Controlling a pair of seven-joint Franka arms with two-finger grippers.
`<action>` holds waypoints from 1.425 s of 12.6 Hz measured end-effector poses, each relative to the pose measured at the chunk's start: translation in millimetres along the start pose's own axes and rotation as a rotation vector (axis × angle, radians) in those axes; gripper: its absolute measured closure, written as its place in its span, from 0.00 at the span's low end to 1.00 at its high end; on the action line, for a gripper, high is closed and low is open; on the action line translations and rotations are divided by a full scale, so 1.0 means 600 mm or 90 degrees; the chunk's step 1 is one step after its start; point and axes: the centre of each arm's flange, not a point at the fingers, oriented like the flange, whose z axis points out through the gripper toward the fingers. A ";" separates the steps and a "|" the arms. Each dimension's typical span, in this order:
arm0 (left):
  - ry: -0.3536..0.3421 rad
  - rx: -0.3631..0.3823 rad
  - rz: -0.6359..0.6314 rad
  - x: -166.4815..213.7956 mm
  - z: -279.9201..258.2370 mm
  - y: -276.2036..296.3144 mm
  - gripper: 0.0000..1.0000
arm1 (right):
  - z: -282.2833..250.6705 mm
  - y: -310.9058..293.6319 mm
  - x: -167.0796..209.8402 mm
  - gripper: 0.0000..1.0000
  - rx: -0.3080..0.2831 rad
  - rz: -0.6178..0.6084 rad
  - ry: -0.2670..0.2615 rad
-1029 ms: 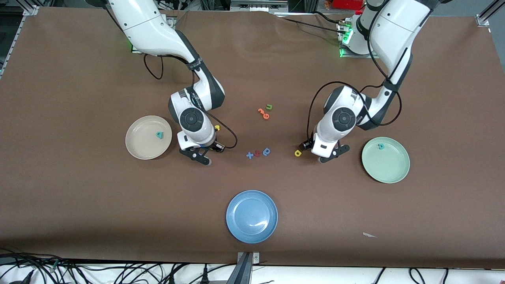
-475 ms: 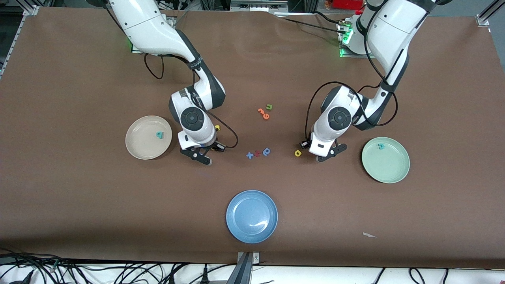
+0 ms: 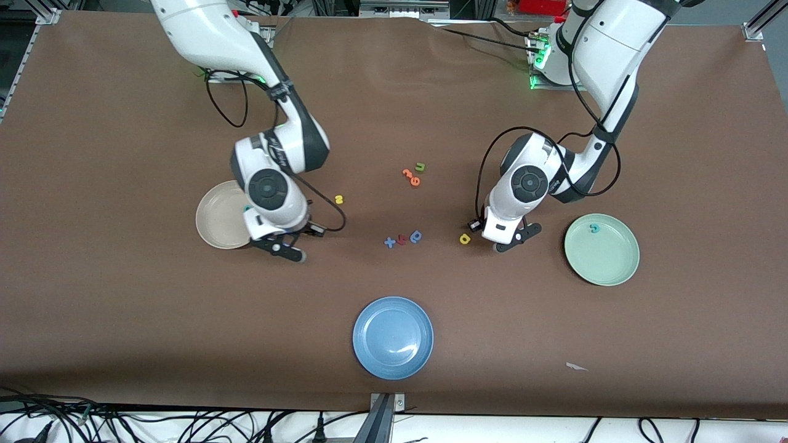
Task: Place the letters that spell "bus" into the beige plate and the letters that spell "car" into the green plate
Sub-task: 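Drop u on the cream plate while the left gripper drops j on green plate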
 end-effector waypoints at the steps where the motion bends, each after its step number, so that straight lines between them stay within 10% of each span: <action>1: -0.003 0.007 -0.002 0.002 -0.003 -0.003 0.89 | -0.015 0.041 0.016 0.73 -0.011 -0.022 -0.009; 8: -0.001 0.041 0.036 0.157 -0.237 -0.145 0.89 | 0.072 0.253 0.013 0.73 -0.024 -0.077 -0.125; 13: -0.042 0.039 0.079 0.278 -0.223 -0.313 0.89 | 0.154 0.329 -0.007 0.73 -0.014 -0.087 -0.114; 18: -0.079 0.033 0.083 0.292 -0.093 -0.310 0.89 | 0.095 0.308 -0.005 0.22 0.010 -0.080 -0.131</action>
